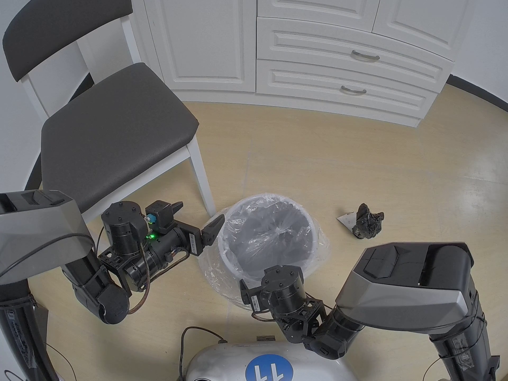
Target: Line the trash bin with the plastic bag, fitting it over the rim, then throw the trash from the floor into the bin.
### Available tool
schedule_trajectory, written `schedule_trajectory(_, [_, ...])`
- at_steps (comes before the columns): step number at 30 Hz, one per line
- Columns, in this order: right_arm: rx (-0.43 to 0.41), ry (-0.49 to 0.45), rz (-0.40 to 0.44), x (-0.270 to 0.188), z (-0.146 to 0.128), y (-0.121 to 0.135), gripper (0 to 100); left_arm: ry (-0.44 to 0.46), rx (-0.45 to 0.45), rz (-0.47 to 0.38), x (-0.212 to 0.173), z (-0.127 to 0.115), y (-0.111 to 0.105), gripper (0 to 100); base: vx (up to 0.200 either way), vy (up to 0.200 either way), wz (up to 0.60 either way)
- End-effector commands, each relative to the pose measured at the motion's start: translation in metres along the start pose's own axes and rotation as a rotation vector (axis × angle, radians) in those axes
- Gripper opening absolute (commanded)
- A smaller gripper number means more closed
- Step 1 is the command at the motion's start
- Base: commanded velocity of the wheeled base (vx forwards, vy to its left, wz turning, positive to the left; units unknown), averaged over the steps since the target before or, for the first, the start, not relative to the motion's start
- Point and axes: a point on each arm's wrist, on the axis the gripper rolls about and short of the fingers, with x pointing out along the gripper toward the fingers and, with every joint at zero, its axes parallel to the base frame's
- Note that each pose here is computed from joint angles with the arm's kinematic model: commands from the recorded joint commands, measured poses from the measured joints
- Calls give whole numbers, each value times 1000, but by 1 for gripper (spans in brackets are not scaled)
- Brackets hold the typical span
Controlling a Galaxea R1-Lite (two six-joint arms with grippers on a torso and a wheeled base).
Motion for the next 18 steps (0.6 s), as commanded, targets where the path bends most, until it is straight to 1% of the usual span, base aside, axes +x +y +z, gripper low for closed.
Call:
schedule_trajectory(1, [-6, 7, 15, -3, -4, 6, 100, 4, 0, 1, 0, -1, 0, 100, 0, 0, 0])
schedule_trajectory(7, [-10, 25, 23, -6, -10, 9, 100, 4, 0, 1, 1, -1, 0, 100, 0, 0, 0])
schedule_trajectory(18, [-18, 58, 22, 9, -30, 9, 100, 2, -2, 0, 2, -1, 0, 100, 0, 0, 0])
